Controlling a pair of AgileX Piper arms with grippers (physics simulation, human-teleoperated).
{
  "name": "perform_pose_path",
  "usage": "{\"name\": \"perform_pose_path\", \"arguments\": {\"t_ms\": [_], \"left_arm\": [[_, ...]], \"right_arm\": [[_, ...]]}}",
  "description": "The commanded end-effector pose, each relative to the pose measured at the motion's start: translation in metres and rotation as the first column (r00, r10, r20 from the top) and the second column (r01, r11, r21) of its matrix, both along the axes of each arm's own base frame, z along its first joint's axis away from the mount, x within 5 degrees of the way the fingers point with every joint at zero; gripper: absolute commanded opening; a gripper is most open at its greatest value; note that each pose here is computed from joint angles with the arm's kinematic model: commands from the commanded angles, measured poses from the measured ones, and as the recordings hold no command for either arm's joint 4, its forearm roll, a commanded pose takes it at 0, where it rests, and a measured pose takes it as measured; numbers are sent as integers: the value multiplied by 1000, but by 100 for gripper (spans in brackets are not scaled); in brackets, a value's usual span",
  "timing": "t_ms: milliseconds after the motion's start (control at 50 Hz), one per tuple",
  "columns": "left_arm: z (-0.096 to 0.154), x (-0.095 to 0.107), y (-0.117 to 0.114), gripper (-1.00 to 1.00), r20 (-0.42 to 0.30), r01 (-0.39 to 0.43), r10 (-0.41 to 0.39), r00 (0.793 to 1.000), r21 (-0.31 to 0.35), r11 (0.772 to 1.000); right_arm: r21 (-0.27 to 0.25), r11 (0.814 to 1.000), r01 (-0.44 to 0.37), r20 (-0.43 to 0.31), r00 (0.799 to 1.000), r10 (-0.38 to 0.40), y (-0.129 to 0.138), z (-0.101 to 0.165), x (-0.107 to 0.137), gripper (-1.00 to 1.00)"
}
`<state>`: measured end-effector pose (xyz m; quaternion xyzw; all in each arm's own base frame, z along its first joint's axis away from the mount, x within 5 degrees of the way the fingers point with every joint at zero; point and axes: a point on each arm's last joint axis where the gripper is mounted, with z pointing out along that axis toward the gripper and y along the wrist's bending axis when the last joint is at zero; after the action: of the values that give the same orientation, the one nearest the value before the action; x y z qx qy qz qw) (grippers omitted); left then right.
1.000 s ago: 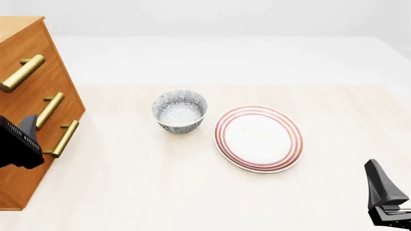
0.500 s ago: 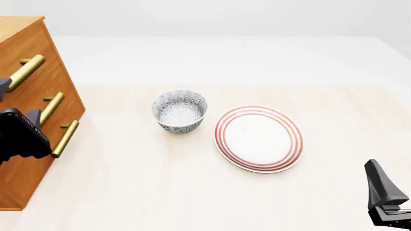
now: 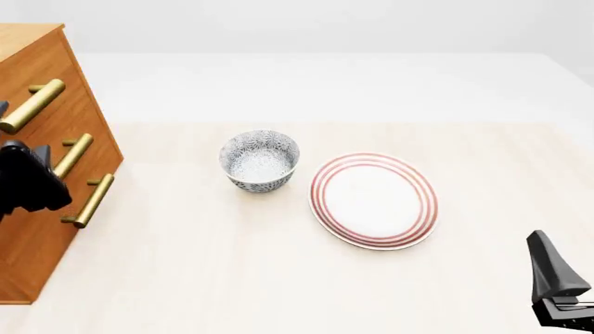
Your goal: Open the top drawer of the cabinet.
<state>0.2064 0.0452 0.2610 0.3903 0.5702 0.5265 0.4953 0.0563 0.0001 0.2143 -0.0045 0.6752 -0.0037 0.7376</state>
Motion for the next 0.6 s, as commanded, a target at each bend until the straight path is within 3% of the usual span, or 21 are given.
{"name": "perform_pose_path", "arguments": {"t_ms": [20, 600], "left_arm": [[3, 11, 8, 100, 8, -24, 24, 1000, -2, 1000], [-9, 39, 26, 100, -20, -66, 66, 998, -16, 998]], "right_arm": [[0, 1000, 0, 0, 1000, 0, 0, 0, 0, 100], [0, 1000, 0, 0, 1000, 0, 0, 0, 0, 100]]}}
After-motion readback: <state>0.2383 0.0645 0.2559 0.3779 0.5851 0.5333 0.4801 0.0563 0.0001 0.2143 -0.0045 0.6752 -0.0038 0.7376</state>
